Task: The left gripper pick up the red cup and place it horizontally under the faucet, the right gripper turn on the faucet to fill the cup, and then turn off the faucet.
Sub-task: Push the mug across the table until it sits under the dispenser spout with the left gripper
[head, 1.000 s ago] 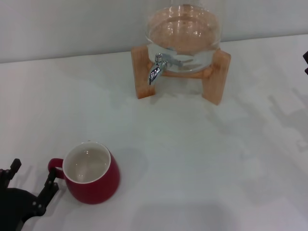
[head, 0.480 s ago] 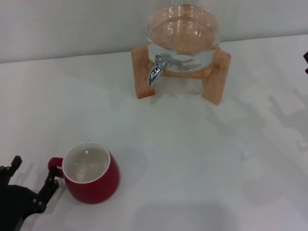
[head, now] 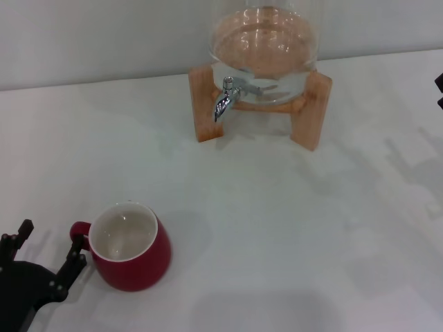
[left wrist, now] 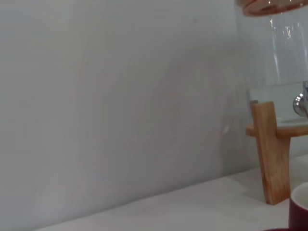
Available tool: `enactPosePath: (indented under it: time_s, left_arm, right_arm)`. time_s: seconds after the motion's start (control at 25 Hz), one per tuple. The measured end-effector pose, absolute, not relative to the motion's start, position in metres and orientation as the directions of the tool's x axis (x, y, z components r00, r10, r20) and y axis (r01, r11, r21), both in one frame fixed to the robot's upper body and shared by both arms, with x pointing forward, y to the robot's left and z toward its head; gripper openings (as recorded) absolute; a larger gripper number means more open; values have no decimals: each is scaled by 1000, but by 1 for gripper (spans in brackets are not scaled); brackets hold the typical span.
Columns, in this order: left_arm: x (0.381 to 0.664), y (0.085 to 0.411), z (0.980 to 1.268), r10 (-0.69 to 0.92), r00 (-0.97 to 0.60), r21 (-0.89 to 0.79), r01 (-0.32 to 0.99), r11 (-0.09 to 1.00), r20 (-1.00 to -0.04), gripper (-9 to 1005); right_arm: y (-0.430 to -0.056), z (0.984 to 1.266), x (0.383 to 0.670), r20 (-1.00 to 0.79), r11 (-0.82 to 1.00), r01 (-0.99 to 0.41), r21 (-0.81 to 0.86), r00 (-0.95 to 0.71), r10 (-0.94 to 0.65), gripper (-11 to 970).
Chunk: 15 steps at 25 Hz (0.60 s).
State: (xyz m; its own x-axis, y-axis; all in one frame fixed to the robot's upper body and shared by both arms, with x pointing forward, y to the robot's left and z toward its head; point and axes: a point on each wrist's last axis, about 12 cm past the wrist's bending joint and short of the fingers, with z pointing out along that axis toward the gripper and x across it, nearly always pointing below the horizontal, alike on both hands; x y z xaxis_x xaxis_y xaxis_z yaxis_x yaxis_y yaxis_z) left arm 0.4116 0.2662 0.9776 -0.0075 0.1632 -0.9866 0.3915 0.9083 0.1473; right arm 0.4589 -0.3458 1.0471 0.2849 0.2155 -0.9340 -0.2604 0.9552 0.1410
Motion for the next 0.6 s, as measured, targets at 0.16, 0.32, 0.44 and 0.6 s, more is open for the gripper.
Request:
enactPosePath:
  time_s: [0.16, 0.32, 0.44, 0.6]
  left_arm:
    - [412, 266, 976, 170, -20, 149, 396, 906, -985, 824]
    - [412, 265, 976, 172, -21, 149, 399, 905, -985, 824]
    - [412, 265, 976, 172, -22, 149, 399, 905, -985, 823]
    - [412, 265, 976, 172, -22, 149, 399, 905, -985, 823]
  right_arm:
    - [-346, 1047, 459, -934, 955, -261, 141, 284, 216, 784]
    - [-346, 1047, 459, -934, 955, -262, 141, 286, 216, 784]
    - [-346, 1047, 459, -934, 955, -262, 141, 286, 216, 784]
    - [-346, 1047, 459, -934, 955, -262, 141, 286, 216, 784]
